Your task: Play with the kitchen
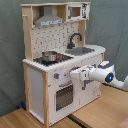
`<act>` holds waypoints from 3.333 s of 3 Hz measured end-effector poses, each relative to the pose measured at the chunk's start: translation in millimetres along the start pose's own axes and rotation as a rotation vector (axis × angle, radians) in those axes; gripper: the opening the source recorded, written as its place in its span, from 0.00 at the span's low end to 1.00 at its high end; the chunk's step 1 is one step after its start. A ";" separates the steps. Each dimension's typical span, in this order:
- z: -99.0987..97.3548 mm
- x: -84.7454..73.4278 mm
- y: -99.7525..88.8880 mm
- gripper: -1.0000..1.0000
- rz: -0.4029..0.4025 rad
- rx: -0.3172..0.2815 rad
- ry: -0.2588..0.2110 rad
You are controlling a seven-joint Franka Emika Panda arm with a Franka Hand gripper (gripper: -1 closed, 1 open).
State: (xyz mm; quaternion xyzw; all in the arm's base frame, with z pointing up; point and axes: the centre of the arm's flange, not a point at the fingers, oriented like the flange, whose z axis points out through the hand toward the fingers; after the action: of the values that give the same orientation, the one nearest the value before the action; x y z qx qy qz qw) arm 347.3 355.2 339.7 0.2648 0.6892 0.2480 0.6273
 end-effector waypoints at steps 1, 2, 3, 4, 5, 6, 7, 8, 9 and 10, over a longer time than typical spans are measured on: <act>0.0 -0.7 0.6 0.00 0.067 -0.001 0.000; 0.0 -0.7 0.8 0.00 0.176 0.000 0.002; 0.0 -0.7 0.9 0.00 0.287 0.000 0.003; 0.0 -0.8 1.1 0.00 0.402 0.002 0.007; -0.1 -1.0 1.4 0.00 0.527 0.004 0.011; -0.3 -1.6 1.1 0.00 0.632 0.003 0.018; -0.6 -2.1 0.9 0.00 0.742 0.003 0.024; -1.0 -2.3 0.9 0.00 0.848 0.003 0.028; -1.3 -2.5 0.9 0.00 0.951 0.004 0.031; -1.6 -2.6 1.0 0.00 1.052 0.005 0.033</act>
State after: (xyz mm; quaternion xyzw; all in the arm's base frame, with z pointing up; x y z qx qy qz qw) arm 346.0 354.2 342.4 0.5726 0.4735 0.5317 0.4065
